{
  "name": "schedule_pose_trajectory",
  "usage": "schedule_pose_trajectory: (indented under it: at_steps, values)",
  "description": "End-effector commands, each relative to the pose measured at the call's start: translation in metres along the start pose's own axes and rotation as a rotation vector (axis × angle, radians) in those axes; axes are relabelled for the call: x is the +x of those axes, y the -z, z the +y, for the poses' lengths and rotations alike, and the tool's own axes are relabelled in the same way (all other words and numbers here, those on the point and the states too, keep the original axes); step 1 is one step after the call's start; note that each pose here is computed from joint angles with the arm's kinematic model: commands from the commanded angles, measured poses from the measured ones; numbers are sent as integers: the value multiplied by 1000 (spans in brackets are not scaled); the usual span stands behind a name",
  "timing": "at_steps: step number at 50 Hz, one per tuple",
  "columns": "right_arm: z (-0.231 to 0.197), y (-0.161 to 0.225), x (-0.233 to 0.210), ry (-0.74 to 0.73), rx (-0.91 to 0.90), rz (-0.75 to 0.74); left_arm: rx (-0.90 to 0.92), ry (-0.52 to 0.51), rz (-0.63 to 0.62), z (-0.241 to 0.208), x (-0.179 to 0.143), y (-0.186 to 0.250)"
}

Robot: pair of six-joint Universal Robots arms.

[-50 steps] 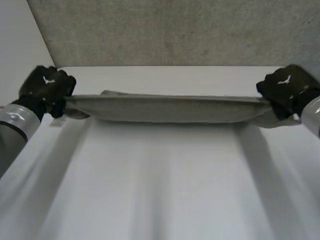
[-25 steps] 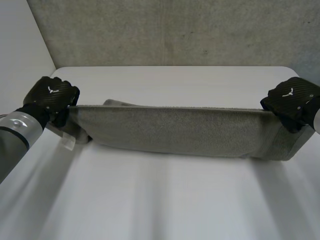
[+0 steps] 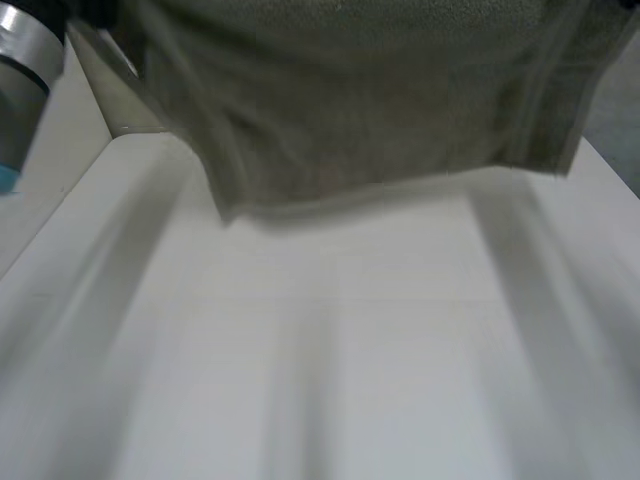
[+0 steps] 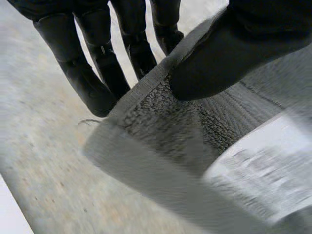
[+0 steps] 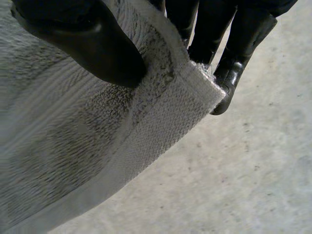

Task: Fold the towel.

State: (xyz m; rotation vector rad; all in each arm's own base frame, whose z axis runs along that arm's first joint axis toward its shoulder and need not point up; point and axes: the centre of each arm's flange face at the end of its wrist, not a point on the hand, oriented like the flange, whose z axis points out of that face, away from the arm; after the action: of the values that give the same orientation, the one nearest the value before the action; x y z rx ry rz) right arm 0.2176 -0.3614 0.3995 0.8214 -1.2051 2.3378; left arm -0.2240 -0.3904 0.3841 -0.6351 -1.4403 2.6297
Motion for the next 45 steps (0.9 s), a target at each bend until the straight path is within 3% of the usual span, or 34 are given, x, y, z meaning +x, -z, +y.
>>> schedule_pose_trajectory:
  at_steps: [1,6,11,18,27,35,45]
  values:
    - [28,43,-35,-67,-286,-311,-75,51,15,19,-3,18]
    - [48,73,-59,-79,-407,-433,-210,17,93,56,15,47]
    - [68,120,-90,-74,-512,-591,-415,-78,241,108,38,110]
    - [66,156,-104,-98,-533,-706,-555,-131,302,134,39,158]
    - [39,155,-56,-56,-491,-580,-569,-140,261,94,22,177]
    - [18,164,-20,-28,-529,-576,-513,-96,255,47,14,182]
    - [14,162,-19,-6,-496,-642,-551,-25,269,53,22,191]
